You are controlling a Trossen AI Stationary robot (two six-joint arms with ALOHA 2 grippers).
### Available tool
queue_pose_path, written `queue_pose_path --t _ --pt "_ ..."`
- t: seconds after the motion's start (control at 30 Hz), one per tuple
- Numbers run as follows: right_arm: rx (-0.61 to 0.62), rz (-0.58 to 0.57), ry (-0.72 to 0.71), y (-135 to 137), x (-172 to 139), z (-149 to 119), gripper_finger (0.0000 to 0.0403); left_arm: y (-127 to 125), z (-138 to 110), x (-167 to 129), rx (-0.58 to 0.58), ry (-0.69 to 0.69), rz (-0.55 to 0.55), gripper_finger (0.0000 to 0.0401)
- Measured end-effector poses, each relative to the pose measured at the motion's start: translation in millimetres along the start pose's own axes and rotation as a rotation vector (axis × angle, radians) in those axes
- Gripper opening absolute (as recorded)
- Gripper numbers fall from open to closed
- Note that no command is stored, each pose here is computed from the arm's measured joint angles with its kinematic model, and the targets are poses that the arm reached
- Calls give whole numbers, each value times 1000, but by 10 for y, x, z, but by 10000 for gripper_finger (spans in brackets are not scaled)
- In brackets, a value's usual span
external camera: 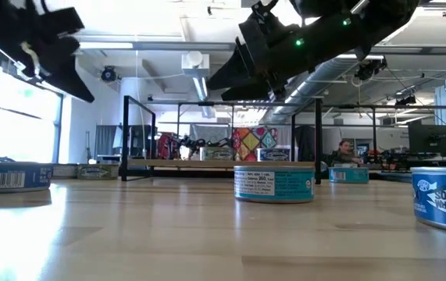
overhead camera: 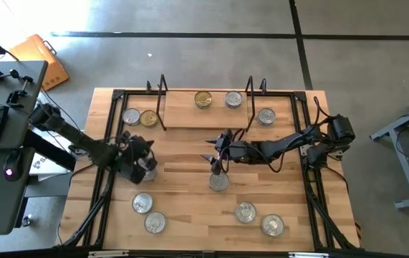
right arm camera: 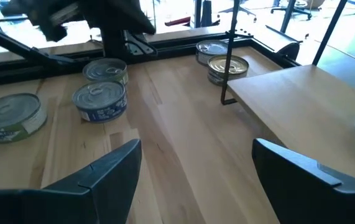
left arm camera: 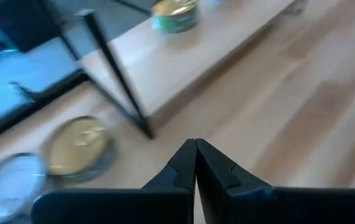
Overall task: Stack canned seafood by type on shelf
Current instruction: Put the yellow-blue tuna can on the shelf
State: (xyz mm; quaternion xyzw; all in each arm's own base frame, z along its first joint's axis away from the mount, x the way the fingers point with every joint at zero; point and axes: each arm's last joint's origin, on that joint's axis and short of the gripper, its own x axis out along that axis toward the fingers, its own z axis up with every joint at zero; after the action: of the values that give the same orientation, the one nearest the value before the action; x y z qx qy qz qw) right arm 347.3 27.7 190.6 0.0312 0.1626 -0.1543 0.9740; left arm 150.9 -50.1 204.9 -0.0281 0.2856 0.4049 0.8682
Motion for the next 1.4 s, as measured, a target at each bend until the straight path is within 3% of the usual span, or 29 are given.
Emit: queue_pose_path --t 0.23,0.4,0.6,0.77,0.9,1.07,1.4 --pt "-22 -8 50 -8 -1 -51 298 313 82 115 -20 129 124 7" --pt "-124 2 206 -28 -46 -186 298 392 108 195 -57 206 155 44" --pt "-140 -172 391 -89 -418 -185 298 448 112 275 -24 239 203 105" --pt "-174 -171 481 -52 -740 -153 298 485 126 311 -47 248 232 139" --pt "-173 -163 422 15 -769 -106 298 496 136 334 -73 259 234 155" --pt "-124 -161 286 107 -591 -73 298 498 138 345 -77 275 226 168" --pt "-170 -67 133 265 -277 -127 298 495 135 345 -92 287 216 194"
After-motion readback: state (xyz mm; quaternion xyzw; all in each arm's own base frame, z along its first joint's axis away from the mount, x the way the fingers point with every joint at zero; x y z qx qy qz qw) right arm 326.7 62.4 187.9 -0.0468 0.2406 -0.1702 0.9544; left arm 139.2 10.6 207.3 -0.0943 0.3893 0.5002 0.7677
